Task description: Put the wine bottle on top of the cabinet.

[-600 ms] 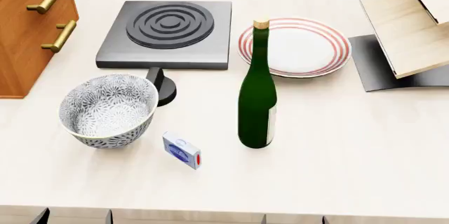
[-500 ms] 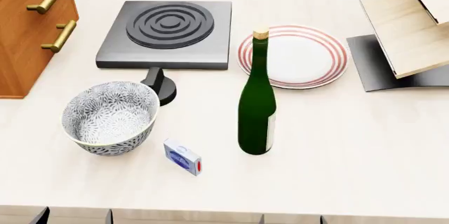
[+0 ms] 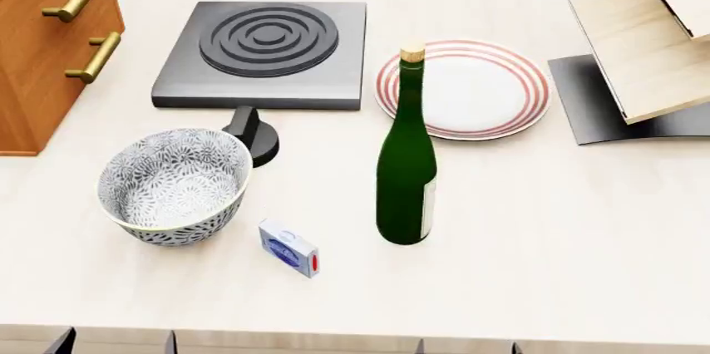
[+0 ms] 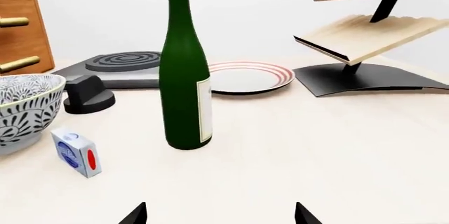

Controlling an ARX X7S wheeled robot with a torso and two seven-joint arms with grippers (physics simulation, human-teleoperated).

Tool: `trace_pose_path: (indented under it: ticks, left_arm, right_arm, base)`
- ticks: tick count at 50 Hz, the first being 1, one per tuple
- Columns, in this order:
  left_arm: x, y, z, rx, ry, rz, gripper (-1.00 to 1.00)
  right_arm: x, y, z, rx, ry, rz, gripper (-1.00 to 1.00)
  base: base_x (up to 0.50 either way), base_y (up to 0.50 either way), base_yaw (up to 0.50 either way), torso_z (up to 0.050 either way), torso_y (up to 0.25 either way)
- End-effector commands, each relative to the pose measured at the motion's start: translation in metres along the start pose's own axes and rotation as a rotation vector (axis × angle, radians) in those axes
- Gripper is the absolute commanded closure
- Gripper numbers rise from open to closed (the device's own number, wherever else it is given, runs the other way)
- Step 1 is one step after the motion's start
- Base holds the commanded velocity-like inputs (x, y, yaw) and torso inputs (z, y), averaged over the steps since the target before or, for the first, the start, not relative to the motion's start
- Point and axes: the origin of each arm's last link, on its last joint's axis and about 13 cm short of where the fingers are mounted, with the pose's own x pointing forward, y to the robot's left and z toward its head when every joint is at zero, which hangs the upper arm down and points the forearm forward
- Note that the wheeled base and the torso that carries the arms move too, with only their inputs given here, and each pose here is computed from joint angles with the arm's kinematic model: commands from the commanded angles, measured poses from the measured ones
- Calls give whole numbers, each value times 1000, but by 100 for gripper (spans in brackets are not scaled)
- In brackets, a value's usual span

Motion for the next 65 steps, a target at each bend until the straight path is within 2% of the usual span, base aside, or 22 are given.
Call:
trace_pose_path:
  ticks: [1,18,26,32,41,65]
  left_arm:
    - [-2,0,4,16,-22,1,-100]
    - [-6,-9,55,72,-146,-44,-100]
    - [-30,-9,77,113,-209,-60,-100]
    - [-32,-13,101,129,-271,-74,-100]
    - [-43,-15,129,119,-346,-81,-100]
    - [-48,-15,139,118,-376,-84,-100]
  right_arm:
    - [1,0,8,-1,-22,-8,-100]
    - [-6,4,60,13,-172,-16,-100]
    - [-15,7,93,9,-270,-4,-100]
    - [-26,8,121,5,-348,11,-100]
    - [-40,12,147,18,-418,37,-100]
    - [-48,15,162,11,-456,68,-100]
  base:
    - [0,0,0,0,0]
    - [0,0,0,0,0]
    - [0,0,0,0,0]
    - [0,0,0,0,0]
    - [0,0,0,0,0]
    - [0,0,0,0,0]
